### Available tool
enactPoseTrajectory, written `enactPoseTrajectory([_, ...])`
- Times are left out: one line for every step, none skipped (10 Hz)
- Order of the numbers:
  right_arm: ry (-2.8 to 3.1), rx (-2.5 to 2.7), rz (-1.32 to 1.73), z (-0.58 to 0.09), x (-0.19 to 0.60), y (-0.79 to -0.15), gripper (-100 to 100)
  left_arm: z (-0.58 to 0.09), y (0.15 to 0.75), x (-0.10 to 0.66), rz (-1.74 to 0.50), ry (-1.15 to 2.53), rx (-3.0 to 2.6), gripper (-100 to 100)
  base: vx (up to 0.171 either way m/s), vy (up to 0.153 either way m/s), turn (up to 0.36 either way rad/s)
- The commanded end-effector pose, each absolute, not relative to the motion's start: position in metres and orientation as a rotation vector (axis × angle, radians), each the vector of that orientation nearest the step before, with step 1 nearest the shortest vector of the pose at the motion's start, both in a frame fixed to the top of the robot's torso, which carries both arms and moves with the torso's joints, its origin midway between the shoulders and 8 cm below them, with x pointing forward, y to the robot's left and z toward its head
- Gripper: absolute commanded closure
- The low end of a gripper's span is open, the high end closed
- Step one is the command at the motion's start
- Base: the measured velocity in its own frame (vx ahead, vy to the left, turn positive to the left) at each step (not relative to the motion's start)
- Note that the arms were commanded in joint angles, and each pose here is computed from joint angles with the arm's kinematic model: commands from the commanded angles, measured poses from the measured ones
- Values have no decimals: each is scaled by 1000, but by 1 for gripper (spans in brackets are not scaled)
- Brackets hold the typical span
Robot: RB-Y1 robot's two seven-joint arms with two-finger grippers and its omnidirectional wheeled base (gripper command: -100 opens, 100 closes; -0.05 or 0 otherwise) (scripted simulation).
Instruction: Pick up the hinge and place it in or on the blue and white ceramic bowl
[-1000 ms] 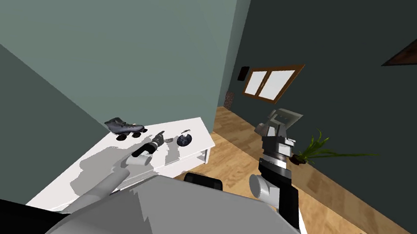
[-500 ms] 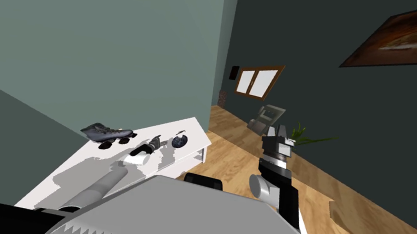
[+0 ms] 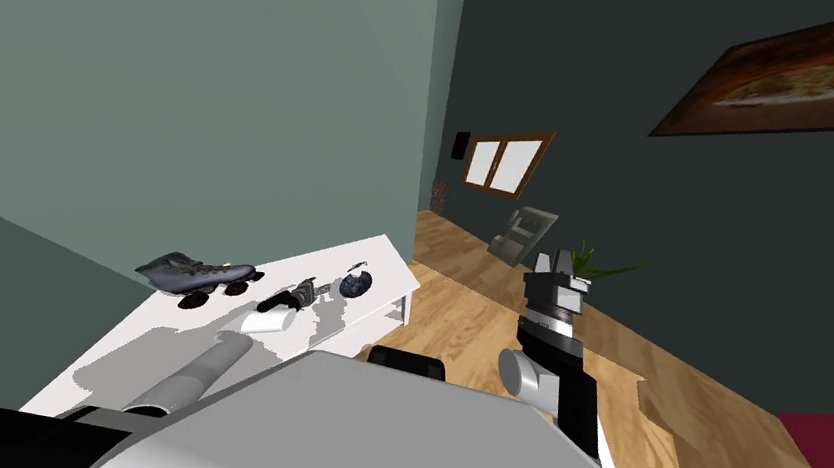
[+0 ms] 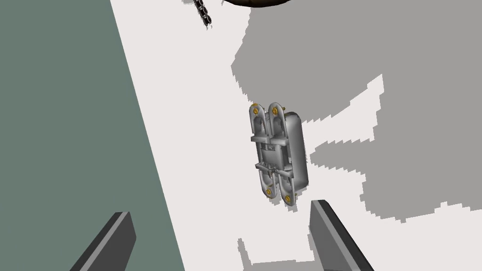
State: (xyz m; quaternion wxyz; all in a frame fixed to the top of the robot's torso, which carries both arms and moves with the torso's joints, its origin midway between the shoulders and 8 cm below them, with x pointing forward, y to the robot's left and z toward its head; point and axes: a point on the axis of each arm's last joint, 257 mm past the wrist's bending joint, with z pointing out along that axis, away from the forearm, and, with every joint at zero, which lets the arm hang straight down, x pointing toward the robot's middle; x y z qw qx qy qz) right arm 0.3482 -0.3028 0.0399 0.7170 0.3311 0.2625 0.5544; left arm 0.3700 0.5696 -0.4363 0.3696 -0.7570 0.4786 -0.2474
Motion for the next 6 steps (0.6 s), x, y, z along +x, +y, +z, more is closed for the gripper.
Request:
enactPoseTrajectory([581,733,1227,40,348,-303,0,-449,581,358,-594,1204,-2019,-100,-10,14,-216])
enactPoseTrajectory([581,733,1227,40,348,-303,0,-454,585,352,-575,1201,-2031,-100,-13,22,-170])
enactPoseTrajectory([581,733,1227,40,348,-303,0,-460,590,347,-553,1179,-2091,-100,-21,24,-245])
enactPoseTrajectory([581,733,1227,40,348,-303,0,-467,596,338,-527,1173,-2107,-100,-18,28,-148])
enactPoseTrajectory([581,733,1227,40,348,-303,0,-476,607,324,-484,1136,-2175,-100,-14,31,-245])
enactPoseTrajectory([581,733,1227,40,348,-303,0,-478,606,323,-478,1139,-2182,-100,-13,34,-130])
